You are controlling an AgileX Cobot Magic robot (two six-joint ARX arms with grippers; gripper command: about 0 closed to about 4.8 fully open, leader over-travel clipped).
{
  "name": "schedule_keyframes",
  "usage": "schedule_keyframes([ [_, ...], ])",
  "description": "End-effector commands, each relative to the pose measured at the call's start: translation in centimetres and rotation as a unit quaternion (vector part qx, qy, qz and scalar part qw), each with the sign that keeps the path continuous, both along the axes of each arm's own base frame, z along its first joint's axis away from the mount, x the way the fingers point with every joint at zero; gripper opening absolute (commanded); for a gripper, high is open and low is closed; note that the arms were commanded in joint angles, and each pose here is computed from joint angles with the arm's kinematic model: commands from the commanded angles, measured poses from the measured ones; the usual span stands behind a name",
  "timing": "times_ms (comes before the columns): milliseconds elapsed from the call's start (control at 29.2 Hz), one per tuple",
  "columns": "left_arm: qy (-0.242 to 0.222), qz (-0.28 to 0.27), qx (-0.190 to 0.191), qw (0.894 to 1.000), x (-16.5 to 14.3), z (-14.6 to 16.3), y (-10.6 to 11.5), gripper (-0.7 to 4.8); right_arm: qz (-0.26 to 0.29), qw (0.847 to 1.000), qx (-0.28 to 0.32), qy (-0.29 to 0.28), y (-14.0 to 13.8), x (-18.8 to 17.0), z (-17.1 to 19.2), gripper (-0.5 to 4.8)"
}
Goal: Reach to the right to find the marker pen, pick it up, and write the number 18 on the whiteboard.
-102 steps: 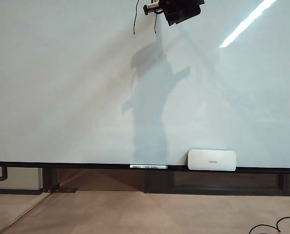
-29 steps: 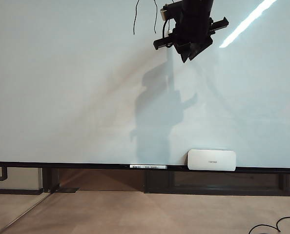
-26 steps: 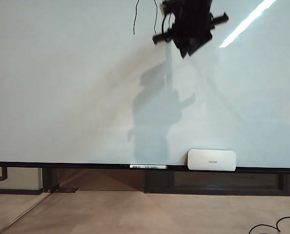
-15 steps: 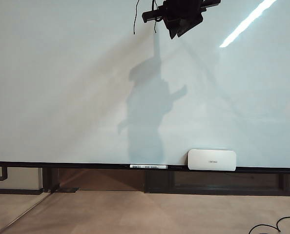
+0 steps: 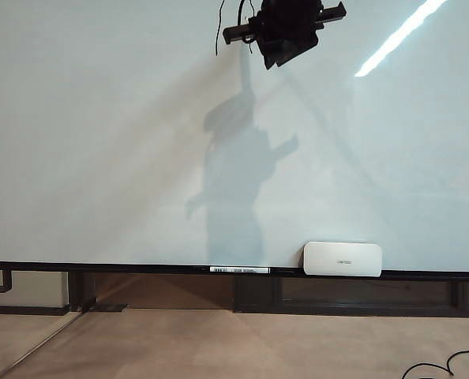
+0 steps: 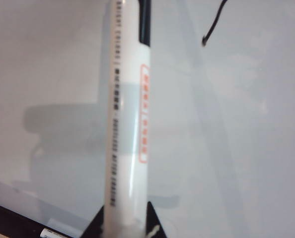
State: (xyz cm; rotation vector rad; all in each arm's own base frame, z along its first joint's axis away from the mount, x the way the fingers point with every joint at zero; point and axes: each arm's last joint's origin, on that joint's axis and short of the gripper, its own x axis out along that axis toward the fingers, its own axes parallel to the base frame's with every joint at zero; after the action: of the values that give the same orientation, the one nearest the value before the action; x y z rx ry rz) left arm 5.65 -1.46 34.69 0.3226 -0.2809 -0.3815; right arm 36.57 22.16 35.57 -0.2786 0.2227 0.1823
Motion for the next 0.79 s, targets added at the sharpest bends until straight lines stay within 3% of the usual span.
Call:
schedule_keyframes([
  [34, -0.012, 0.001, 0.001, 1.0, -0.13, 0.31, 0.01, 0.21, 0.001, 1.0, 0.005, -0.011, 0.09, 0.09, 0.27, -0.04],
  [788, -0.014, 0.003, 0.006, 1.0, -0.13, 0.3, 0.01, 0.21, -0.026, 0.999, 0.005, -0.021, -0.26, 0.28, 0.45, -0.04],
])
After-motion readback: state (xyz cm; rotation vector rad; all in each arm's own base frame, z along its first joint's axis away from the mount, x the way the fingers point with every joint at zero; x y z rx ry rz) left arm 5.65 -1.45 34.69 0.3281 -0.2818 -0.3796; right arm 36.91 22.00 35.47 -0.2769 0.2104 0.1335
